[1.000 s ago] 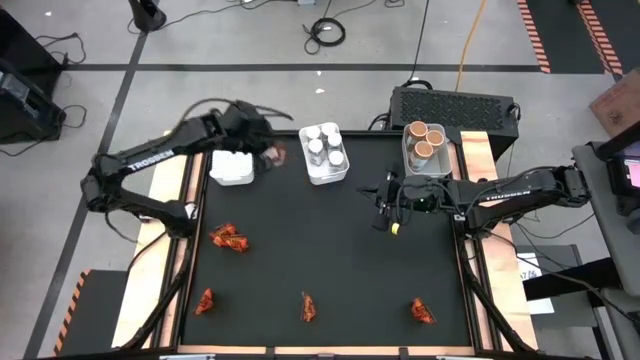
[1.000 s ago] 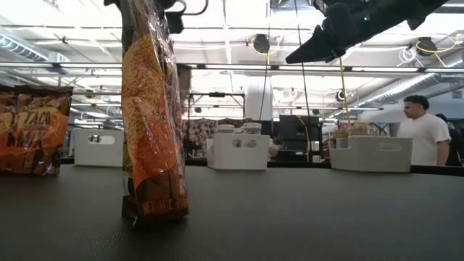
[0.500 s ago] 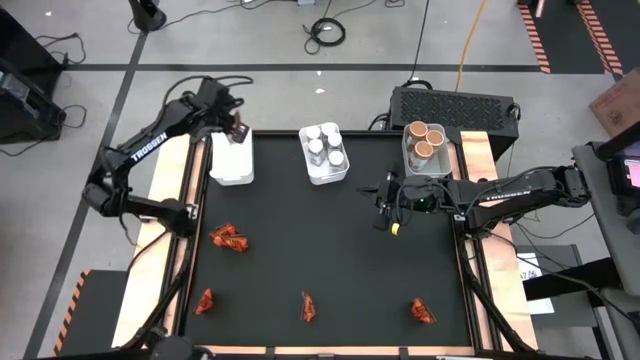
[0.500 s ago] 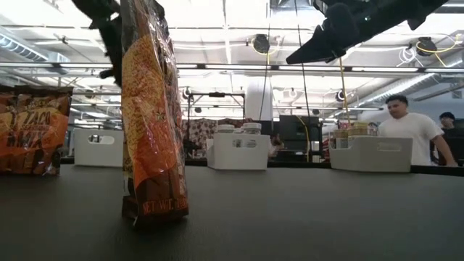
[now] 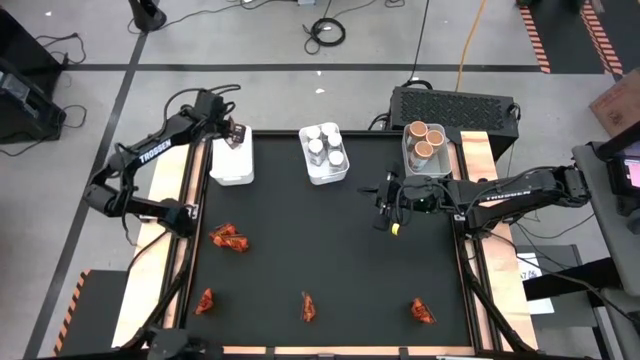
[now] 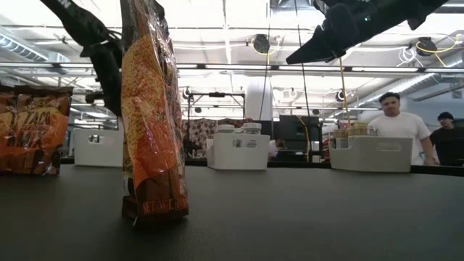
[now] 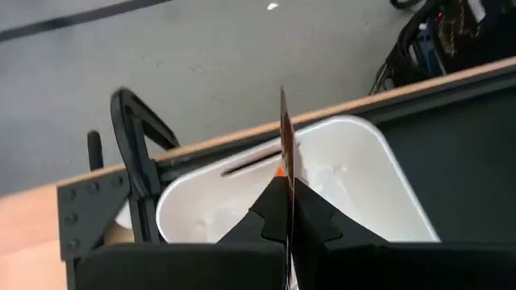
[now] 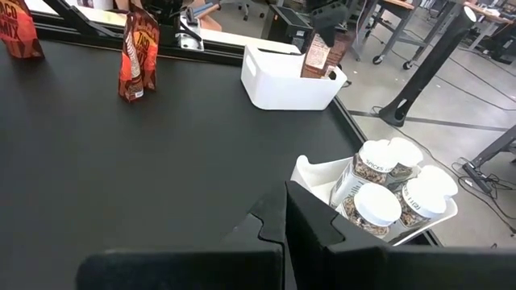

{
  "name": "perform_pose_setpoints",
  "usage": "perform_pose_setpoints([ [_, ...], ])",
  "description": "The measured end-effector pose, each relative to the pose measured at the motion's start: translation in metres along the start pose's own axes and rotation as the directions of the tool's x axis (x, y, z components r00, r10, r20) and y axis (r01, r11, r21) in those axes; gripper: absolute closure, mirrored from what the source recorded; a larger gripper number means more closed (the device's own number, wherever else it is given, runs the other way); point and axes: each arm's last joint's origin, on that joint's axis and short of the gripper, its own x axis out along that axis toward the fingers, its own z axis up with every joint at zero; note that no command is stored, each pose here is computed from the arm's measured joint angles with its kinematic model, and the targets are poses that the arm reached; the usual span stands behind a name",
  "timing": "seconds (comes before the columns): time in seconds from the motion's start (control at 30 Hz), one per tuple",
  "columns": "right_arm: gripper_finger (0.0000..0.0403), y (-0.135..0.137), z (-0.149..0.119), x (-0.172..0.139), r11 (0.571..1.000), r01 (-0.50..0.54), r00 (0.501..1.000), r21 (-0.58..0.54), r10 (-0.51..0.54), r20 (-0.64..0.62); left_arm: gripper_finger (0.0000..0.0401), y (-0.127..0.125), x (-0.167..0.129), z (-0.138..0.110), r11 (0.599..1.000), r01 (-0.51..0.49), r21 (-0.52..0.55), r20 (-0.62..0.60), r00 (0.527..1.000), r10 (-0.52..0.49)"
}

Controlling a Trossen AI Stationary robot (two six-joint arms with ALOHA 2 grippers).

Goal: Sort spices by type
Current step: Put the orange seasoning pack into the left white bin

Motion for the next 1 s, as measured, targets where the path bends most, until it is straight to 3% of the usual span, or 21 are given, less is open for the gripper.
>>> perform_pose_setpoints([
  [0.4, 0.0403, 0.0, 0.0002, 0.0, 1.0, 0.0, 1.0, -0.002, 0.0, 0.002, 0.0397, 0.0006, 0.0049, -0.0079, 1.0, -0.007, 0.015, -0.027, 1.0, 0.007],
  [0.8, 0.0403, 0.0, 0.0002, 0.0, 1.0, 0.0, 1.0, -0.002, 0.0, 0.002, 0.0308, 0.001, 0.0049, -0.0077, 0.999, -0.021, 0.044, -0.024, 0.999, 0.022],
  [1.0, 0.0403, 0.0, 0.0002, 0.0, 1.0, 0.0, 1.0, -0.002, 0.0, 0.002, 0.0275, 0.0001, -0.0016, 0.0006, 0.996, -0.016, 0.088, 0.042, 0.999, 0.012],
])
